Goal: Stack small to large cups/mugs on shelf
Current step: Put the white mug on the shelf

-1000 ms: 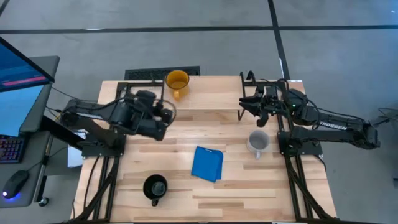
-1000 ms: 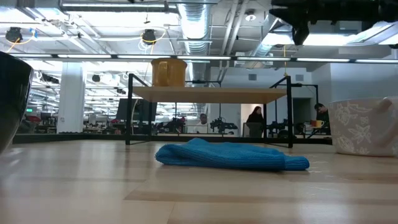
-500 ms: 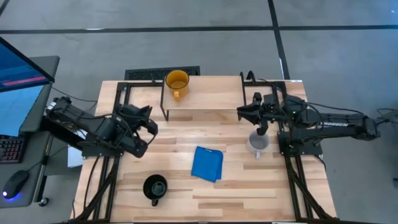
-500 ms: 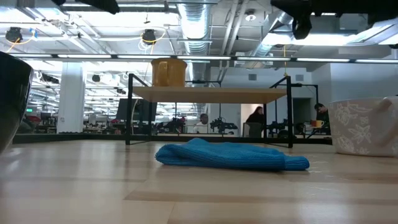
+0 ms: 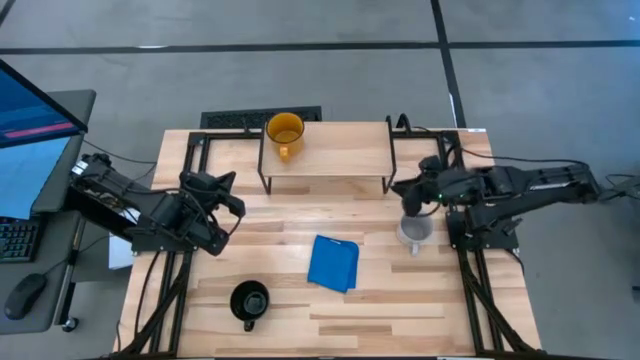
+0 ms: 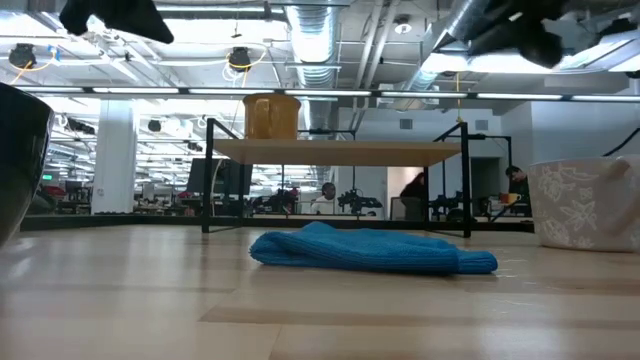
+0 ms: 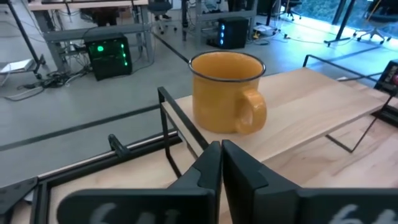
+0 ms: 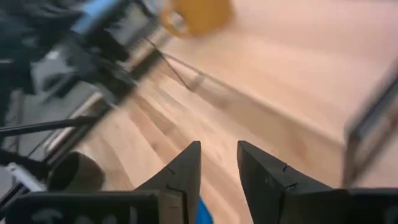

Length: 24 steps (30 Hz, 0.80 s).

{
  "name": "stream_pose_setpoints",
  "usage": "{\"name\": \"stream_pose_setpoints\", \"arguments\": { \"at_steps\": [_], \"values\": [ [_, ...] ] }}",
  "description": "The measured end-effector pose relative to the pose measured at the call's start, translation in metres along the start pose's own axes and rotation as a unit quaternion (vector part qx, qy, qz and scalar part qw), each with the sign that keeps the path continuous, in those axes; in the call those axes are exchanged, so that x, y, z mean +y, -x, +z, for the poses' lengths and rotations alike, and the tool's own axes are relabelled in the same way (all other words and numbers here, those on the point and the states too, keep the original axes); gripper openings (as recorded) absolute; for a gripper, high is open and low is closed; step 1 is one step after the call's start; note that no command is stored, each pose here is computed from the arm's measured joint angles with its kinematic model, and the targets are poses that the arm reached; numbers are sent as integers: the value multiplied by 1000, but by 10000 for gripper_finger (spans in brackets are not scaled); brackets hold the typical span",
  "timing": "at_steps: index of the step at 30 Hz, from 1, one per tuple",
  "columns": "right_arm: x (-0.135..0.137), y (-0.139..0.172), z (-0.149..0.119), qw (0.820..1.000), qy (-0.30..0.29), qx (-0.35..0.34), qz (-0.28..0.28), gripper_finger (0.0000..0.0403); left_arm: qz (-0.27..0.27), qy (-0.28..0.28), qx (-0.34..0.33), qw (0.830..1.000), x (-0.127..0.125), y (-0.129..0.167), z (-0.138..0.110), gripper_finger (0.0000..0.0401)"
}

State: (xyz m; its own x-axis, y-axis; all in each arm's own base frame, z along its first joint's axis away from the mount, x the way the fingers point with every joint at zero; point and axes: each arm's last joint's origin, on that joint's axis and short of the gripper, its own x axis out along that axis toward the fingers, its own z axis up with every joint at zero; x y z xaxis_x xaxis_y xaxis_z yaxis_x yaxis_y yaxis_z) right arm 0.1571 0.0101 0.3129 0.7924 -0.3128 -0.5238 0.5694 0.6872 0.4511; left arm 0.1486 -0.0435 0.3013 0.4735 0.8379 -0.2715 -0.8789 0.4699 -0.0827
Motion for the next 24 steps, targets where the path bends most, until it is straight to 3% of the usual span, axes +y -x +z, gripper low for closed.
{"name": "stream_pose_setpoints", "arguments": {
  "at_steps": [5, 13, 18, 24],
  "values": [
    [8, -7, -21, 995, -60, 68, -45, 127, 1, -15, 4, 1000, 0, -1, -3, 0],
    [38, -7, -49, 983, -97, 138, -75, 127, 0, -55, 14, 998, 0, -1, -3, 0],
    [59, 9, -54, 968, -105, 176, -143, 127, -1, -69, 14, 997, 0, -1, -3, 0],
    [79, 21, -67, 932, -118, 231, -254, 127, -3, -80, 26, 996, 0, -1, -4, 0]
  ]
}}
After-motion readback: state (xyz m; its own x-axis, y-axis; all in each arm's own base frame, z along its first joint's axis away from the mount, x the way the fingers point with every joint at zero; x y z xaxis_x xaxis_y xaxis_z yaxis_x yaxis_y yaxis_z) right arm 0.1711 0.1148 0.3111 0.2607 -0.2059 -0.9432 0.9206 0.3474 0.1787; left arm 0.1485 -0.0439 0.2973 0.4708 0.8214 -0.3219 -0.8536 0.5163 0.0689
